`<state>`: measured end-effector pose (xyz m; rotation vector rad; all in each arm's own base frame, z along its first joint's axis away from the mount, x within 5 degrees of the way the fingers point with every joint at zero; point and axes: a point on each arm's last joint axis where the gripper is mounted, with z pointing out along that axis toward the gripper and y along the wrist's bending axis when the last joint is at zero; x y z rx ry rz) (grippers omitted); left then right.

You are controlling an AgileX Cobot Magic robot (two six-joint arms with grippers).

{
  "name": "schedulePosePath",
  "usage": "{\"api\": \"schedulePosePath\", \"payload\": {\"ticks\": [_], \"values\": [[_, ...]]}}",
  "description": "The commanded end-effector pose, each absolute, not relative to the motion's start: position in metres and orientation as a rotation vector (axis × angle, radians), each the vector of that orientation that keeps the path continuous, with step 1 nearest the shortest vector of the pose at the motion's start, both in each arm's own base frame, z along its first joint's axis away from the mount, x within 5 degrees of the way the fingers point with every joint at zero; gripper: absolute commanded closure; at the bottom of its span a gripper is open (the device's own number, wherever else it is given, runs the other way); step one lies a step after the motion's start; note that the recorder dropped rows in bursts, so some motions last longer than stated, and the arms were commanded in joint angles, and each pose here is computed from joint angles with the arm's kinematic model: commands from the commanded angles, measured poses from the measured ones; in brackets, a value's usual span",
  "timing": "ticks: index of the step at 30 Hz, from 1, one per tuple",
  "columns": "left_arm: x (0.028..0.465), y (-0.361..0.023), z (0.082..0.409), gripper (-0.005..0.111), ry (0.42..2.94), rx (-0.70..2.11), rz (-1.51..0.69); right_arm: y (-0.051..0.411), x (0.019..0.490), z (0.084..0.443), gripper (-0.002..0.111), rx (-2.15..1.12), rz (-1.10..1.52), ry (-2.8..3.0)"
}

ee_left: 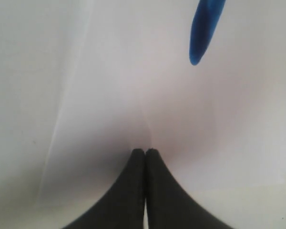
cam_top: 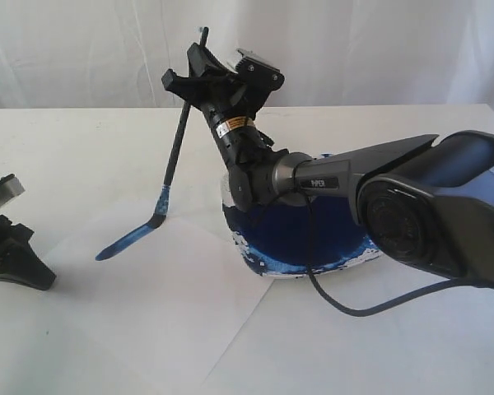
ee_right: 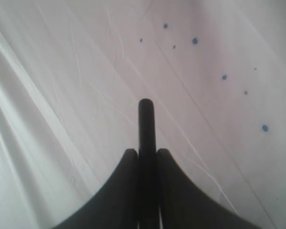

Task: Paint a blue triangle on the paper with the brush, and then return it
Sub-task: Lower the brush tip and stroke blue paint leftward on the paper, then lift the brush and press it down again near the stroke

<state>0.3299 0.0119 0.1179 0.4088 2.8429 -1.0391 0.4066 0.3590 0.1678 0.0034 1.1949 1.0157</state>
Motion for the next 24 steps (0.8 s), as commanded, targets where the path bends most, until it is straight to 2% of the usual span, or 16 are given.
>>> {"api": "schedulePosePath", "payload": {"ticks": [1,9,17,24], "values": [[0.329,0.012,0.118,0.107,2.845,0.414,-1.035,0.357,0.409,0.17,0.108,-0.008,0.992,1.176],[0.329,0.012,0.118,0.107,2.845,0.414,-1.035,0.36,0.405,0.177,0.108,-0.043,1.033,1.167],[0.329,0.012,0.118,0.107,2.845,0.414,-1.035,0.361,0.401,0.201,0.108,-0.023,1.14,1.138],[0.329,0.012,0.118,0.107,2.845,0.414,-1.035,0.367,0.391,0.223,0.108,-0.127,1.232,1.103]]}}
